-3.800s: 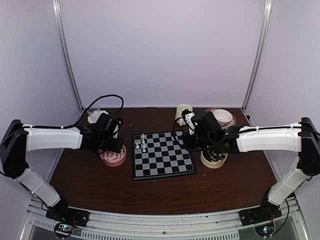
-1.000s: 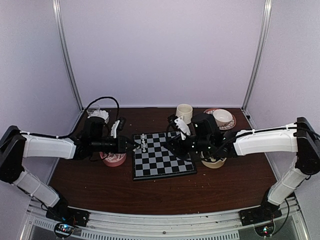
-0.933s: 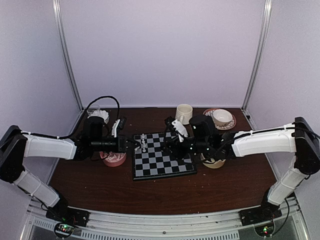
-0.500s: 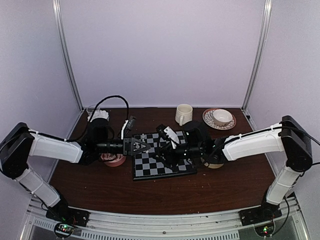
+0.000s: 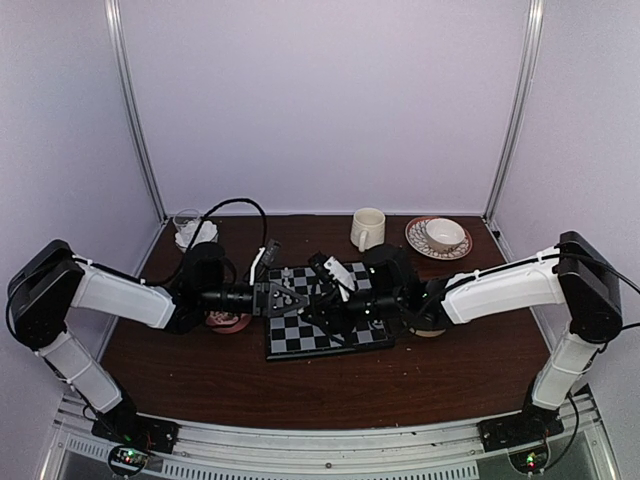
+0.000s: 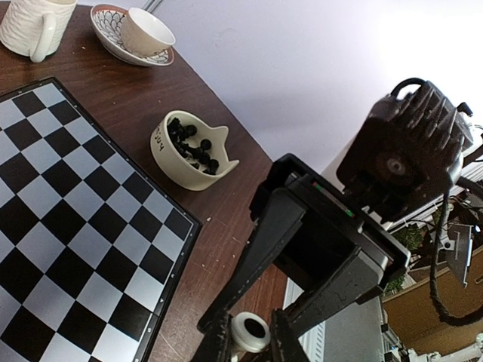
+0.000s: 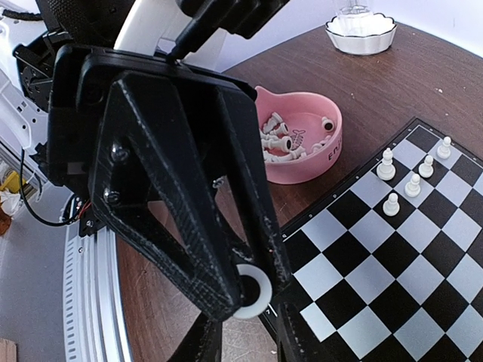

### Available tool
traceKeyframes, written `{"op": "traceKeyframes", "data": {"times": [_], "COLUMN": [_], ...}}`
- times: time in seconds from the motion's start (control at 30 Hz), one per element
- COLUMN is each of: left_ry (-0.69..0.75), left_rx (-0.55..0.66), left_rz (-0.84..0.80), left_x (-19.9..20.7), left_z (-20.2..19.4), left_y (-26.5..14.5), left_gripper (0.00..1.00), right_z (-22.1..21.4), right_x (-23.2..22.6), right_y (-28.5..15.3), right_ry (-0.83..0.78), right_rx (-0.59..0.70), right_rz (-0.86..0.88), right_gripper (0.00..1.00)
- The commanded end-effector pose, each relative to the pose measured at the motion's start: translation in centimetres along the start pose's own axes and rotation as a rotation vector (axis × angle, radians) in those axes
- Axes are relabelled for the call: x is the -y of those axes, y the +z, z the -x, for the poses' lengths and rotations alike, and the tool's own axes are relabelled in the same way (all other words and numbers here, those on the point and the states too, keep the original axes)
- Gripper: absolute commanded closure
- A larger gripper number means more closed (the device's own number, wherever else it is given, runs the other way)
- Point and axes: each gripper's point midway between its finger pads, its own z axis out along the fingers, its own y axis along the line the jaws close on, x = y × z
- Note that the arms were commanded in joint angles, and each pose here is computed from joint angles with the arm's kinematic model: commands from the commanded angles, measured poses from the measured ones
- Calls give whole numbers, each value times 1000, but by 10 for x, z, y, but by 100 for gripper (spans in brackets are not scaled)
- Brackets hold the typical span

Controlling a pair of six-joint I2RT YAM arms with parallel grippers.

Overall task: Set up the chess pieces on the board
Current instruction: Pass from the left arm to the right

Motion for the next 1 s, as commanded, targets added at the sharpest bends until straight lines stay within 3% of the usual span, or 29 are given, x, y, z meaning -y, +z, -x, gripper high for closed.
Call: {"op": "traceKeyframes", "data": {"times": [0.0, 0.43, 0.67, 0.97], "left_ry": [54, 34, 20, 48], "left_rx": [27, 44, 43, 37], "left_rz": [-68, -88, -71, -10], "left_x": [18, 16, 10, 5], "left_z": [13, 9, 7, 7], "left_y": [5, 13, 15, 12], "left_gripper": [87, 86, 83, 75], "right_z": [10, 16, 20, 17], "right_x": [-8, -10, -10, -7], "right_y": [5, 4, 0, 1], "right_ry": [-26, -8, -2, 3], "right_rx": [25, 63, 80, 65], "right_rz": [27, 36, 25, 12], "right_gripper": [74, 79, 93, 100]}}
